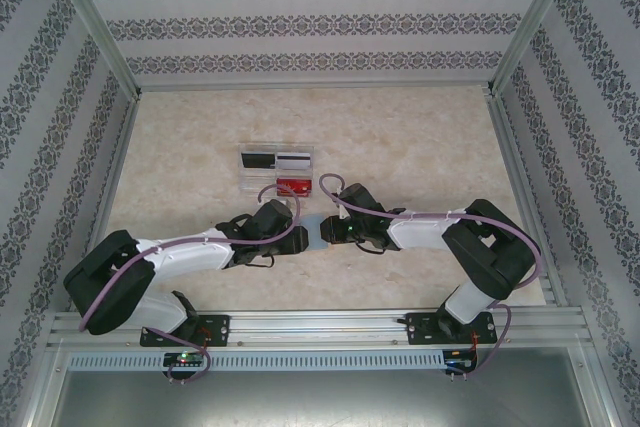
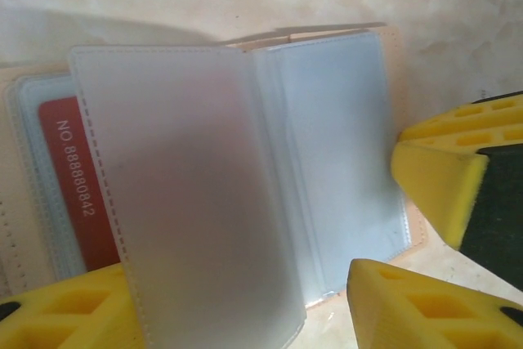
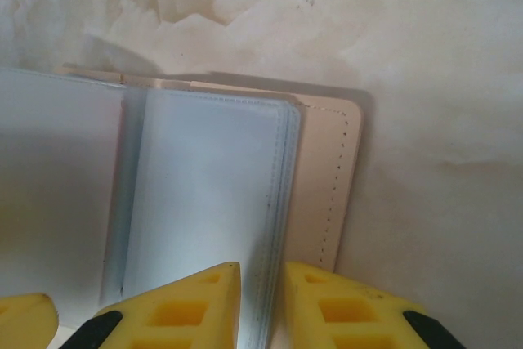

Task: Take the credit cards out of the card holder

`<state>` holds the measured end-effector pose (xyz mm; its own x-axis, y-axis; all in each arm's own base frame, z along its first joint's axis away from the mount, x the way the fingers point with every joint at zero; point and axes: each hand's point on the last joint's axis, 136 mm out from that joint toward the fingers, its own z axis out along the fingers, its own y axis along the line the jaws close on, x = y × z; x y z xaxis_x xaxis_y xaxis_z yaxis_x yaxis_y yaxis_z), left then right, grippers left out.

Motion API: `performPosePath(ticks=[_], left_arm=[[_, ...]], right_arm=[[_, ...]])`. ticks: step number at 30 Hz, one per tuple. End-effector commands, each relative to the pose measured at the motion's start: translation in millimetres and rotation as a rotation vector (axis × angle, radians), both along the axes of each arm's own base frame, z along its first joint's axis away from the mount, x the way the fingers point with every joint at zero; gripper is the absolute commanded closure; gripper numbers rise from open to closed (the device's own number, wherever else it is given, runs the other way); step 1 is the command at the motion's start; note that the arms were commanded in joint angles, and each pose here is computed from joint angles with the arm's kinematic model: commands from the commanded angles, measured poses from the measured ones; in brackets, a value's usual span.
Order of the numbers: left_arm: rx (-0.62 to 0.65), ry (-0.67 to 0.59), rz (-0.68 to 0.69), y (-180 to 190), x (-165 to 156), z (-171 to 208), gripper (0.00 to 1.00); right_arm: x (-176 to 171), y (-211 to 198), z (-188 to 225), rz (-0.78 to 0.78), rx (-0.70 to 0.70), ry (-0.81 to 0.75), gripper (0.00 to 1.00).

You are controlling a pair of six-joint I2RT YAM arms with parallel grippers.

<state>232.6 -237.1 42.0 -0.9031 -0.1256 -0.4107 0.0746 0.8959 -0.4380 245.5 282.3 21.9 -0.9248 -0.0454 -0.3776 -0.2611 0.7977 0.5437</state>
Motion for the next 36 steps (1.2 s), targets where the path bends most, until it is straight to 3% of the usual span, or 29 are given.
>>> performPosePath(ticks=[1,8,17,26,36], left_arm=[[-0.051,-0.057,-0.040,-12.6,6.1,19.4,0.42],[-0.107,-0.075,-0.098,-41.0,14.6,34.3,0.51],[-0.137,-0.055,-0.143,-69.0,14.7,30.1,0.55],[0.025,-0.104,-0.011,-4.2,12.0,24.3,0.62],[0.042,-0.043,0.110,51.6,7.4,-0.2,0.71]], right_arm=[[-4.2,-3.6,-6.4,-0.004,-0.003,0.025,0.77],[0.3,-15.2,9.2,-0.047,0.000,-0.034,0.76],[0.9,-40.2,30.9,-0.121,0.014,-0.110,0.71],[-2.3,-20.4,50.2,-0.063,0.082,-0.106,0.69],[-13.9,35.2,55.6,0.053,0.113,-0.068,0.70]])
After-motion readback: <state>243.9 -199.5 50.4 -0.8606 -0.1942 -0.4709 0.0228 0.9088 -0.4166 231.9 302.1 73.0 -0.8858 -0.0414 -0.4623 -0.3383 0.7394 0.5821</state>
